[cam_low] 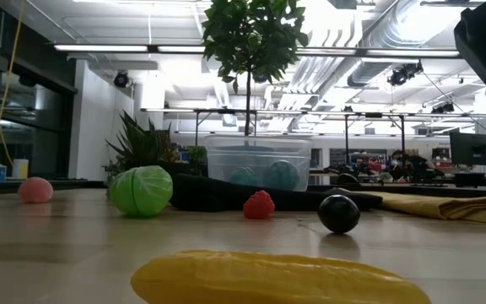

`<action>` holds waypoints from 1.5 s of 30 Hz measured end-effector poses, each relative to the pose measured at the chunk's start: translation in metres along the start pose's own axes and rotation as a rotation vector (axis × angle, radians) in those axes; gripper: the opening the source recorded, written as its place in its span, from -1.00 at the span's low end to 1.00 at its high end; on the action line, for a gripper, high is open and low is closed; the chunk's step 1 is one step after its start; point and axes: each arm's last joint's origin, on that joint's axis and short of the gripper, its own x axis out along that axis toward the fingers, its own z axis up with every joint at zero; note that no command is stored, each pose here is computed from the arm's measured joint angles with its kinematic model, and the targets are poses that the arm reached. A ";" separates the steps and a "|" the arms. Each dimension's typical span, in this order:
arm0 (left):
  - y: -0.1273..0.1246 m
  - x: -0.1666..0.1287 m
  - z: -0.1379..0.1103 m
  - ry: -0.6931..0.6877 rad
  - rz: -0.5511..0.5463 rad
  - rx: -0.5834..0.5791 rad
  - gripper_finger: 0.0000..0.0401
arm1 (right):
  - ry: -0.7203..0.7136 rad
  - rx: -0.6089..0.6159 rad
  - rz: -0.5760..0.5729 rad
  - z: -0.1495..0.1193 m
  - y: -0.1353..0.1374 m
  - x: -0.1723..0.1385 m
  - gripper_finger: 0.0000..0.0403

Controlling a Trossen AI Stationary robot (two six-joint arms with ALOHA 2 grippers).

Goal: Pick and placing Produce into tupperware
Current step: Put the starfruit into the transparent bin

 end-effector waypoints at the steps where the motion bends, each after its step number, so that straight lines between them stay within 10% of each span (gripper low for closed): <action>1: 0.000 0.000 0.000 0.000 0.000 0.000 -1.00 | 0.000 0.000 0.000 0.000 0.000 0.000 0.41; 45: 0.000 0.000 0.000 0.000 0.000 0.000 -1.00 | 0.024 0.044 0.031 0.008 0.002 -0.005 0.09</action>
